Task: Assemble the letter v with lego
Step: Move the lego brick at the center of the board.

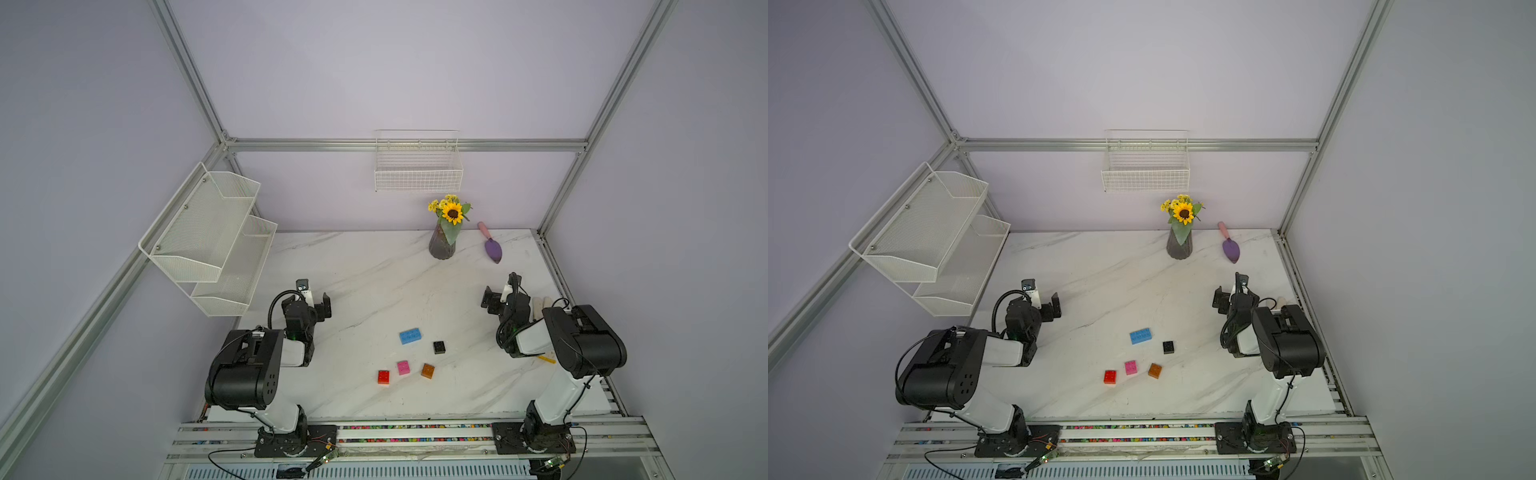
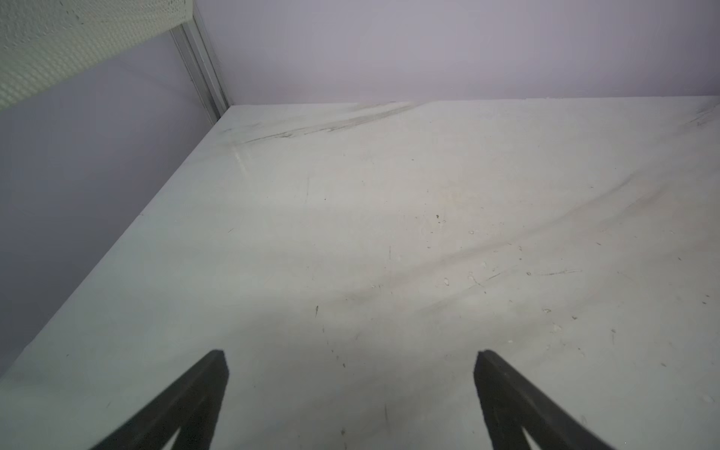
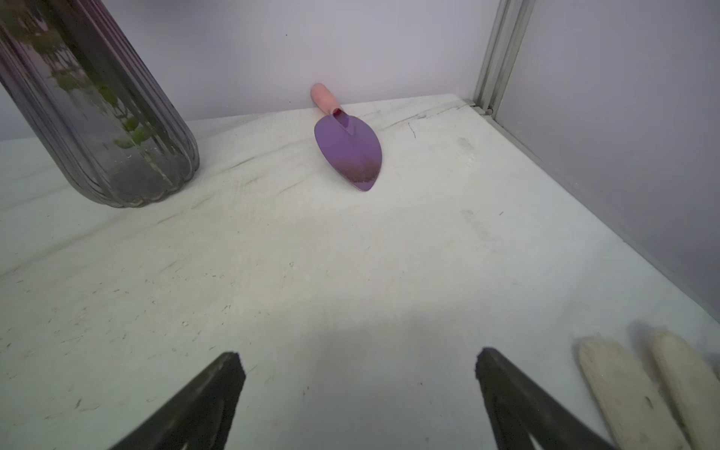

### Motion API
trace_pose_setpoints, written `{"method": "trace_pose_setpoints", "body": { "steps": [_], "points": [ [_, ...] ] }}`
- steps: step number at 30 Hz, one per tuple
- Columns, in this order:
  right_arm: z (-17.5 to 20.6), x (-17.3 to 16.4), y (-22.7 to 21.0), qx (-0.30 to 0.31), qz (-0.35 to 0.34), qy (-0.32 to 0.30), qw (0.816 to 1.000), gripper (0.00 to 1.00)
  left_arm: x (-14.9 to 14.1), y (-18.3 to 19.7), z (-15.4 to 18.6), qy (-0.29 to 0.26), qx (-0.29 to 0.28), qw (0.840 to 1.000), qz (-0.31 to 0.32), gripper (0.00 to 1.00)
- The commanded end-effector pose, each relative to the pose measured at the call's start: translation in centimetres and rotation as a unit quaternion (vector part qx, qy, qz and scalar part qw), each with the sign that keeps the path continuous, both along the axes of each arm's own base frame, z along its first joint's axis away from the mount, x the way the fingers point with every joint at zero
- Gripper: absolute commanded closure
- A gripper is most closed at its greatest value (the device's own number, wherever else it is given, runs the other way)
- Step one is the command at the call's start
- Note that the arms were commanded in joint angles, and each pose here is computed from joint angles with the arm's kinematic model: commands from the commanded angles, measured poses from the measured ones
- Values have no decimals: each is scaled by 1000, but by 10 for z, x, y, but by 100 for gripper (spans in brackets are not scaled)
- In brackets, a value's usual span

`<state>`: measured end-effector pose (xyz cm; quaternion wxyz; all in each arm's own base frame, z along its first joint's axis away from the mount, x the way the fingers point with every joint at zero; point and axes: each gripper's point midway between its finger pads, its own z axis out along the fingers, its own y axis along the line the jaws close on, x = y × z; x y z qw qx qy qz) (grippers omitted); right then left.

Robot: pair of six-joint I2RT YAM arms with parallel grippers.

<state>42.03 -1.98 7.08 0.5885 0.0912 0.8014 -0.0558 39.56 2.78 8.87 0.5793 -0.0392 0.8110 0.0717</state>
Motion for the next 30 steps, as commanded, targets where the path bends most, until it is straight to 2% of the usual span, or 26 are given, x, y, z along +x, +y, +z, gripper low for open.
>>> {"method": "trace_pose_setpoints", "body": {
  "steps": [1,22,24,27,30],
  "points": [
    [11,4,-2,3,-6,-21,1000,3,6,0,24,-41,8,999,-7,0],
    [11,4,-3,3,-8,-20,1000,3,8,1,23,-34,3,999,-3,0],
    [17,4,-8,0,-28,-23,999,3,8,1,25,-38,5,999,-3,0],
    [39,9,-6,-8,-29,-7,1000,3,17,10,35,-2,5,1000,23,0],
    [69,5,1,-18,-33,-30,999,3,32,12,46,50,11,998,33,0]
  ]
}}
